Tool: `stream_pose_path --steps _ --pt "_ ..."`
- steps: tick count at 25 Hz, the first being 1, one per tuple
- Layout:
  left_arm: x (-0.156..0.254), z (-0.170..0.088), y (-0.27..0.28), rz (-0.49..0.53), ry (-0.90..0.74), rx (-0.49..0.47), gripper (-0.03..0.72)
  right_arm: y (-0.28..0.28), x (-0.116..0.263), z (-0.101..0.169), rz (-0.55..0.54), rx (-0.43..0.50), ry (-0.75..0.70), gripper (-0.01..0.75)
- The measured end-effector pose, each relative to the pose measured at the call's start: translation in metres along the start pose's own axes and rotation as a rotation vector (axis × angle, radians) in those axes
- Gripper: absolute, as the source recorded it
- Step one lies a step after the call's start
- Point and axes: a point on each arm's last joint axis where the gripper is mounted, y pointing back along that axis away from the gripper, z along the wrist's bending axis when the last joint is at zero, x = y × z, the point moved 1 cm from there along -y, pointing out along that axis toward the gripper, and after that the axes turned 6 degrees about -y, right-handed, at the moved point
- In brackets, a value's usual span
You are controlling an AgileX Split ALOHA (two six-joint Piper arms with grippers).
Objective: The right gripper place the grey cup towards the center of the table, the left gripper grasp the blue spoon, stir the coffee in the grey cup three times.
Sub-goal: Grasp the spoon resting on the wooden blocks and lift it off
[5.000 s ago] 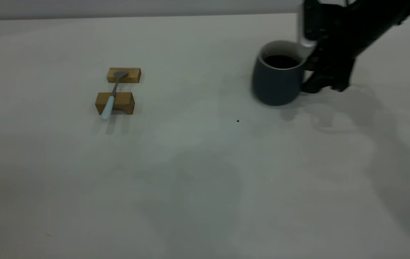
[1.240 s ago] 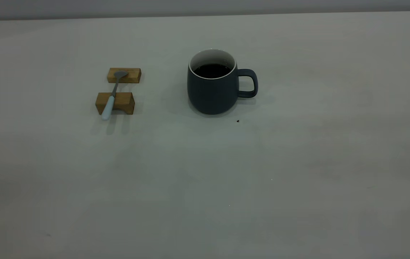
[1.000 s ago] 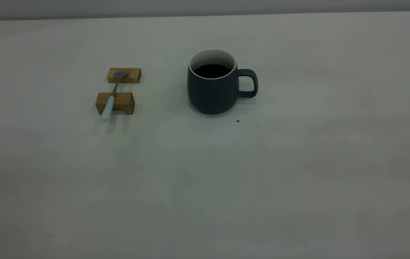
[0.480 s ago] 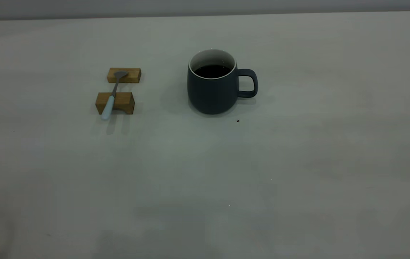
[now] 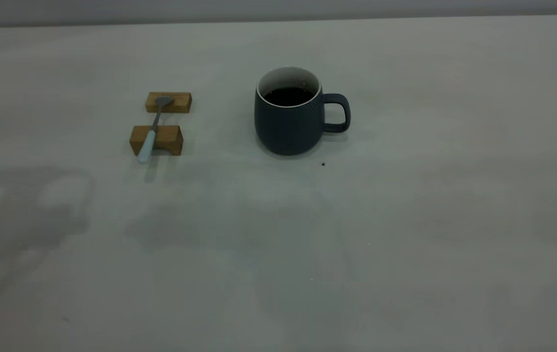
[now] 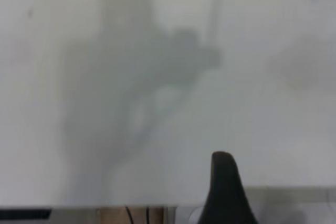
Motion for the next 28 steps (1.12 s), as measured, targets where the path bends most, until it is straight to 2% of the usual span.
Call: stream_pose_path --steps 9,18,28 --pt "-0.050 -0.054 -0.099 0.094 -0.039 0.005 0.586 0.000 0.000 0.000 0.000 0.000 0.000 0.500" --pt "-0.079 -0.064 -0.162 0.141 -0.029 -0.004 0.586 0.000 0.000 0.000 0.000 0.000 0.000 0.500" --pt "-0.085 -0.075 -0.192 0.162 -0.053 -0.005 0.586 0.000 0.000 0.000 0.000 0.000 0.000 0.500"
